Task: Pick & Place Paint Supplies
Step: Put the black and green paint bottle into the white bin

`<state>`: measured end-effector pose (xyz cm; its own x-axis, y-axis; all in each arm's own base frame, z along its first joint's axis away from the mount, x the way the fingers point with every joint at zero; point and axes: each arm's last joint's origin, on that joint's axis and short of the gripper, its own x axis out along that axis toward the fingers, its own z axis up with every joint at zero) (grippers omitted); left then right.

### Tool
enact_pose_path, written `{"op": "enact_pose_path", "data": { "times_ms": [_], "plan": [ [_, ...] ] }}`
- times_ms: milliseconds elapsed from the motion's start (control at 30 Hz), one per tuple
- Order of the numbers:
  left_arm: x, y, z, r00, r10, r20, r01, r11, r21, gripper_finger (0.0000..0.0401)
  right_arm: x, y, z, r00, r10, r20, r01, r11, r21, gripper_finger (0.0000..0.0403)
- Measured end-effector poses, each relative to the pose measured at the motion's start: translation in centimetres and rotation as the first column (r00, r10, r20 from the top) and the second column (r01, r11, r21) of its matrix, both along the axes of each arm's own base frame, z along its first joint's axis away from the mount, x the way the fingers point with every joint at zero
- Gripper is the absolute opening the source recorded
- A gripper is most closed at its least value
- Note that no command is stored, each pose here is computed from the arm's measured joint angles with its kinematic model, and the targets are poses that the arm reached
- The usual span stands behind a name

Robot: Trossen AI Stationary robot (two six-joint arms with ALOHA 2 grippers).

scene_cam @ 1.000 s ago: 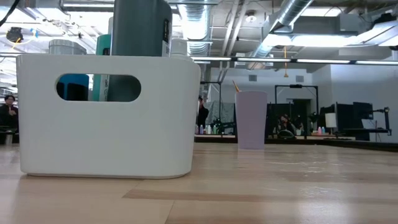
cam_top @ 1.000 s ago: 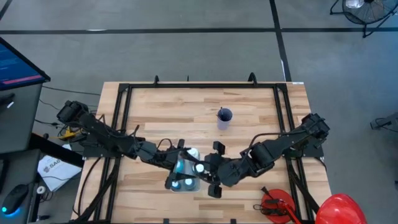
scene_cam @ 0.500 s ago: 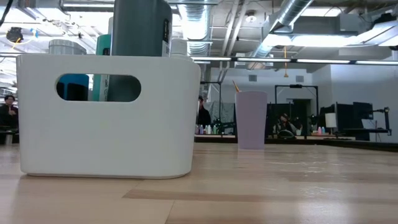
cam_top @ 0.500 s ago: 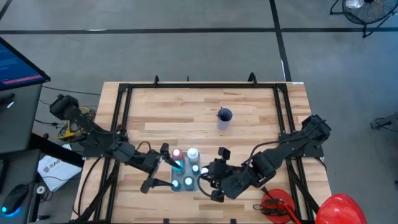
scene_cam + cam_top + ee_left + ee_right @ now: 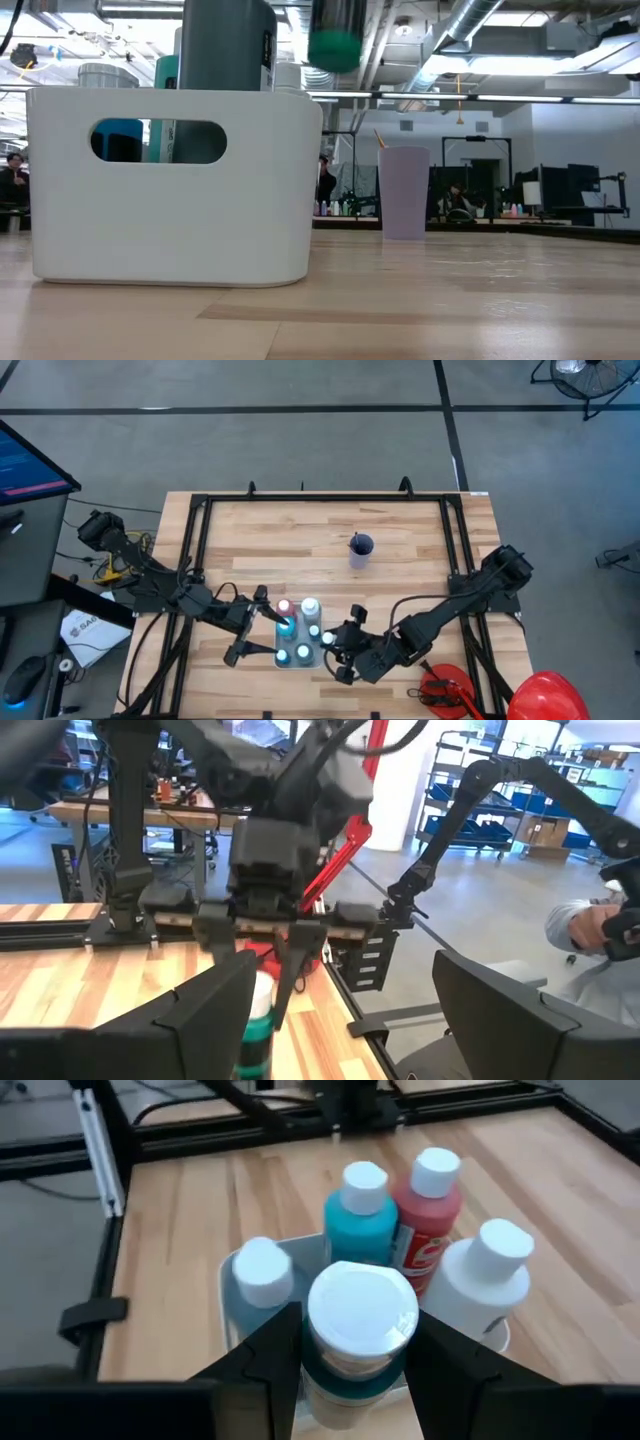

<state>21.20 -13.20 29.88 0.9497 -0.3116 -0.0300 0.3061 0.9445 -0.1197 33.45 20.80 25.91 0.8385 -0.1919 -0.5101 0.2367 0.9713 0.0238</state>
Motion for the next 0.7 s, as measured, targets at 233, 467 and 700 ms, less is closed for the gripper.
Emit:
{"op": "enact_pose_path", "data": {
  "times_ms": [233, 467, 700],
  "plan": [
    [0.0, 0.0, 0.0, 1.000, 0.000, 0.000, 0.000, 1.000, 0.000, 0.0297, -0.5, -0.5, -2.6, 0.999, -0.043, 0.004, 0.043, 0.999, 0.027, 0.0139],
    [0.0, 0.0, 0.0, 1.000, -0.001, 0.000, 0.001, 1.000, 0.000, 0.0297, -0.6, -0.2, -2.9, 0.999, -0.022, 0.044, 0.020, 0.999, 0.036, 0.0138],
    [0.0, 0.0, 0.0, 1.000, -0.001, 0.001, 0.001, 1.000, -0.001, 0.0297, 0.3, 0.5, -5.4, 1.000, -0.011, 0.013, 0.011, 0.999, 0.042, 0.0139]
  ]
}}
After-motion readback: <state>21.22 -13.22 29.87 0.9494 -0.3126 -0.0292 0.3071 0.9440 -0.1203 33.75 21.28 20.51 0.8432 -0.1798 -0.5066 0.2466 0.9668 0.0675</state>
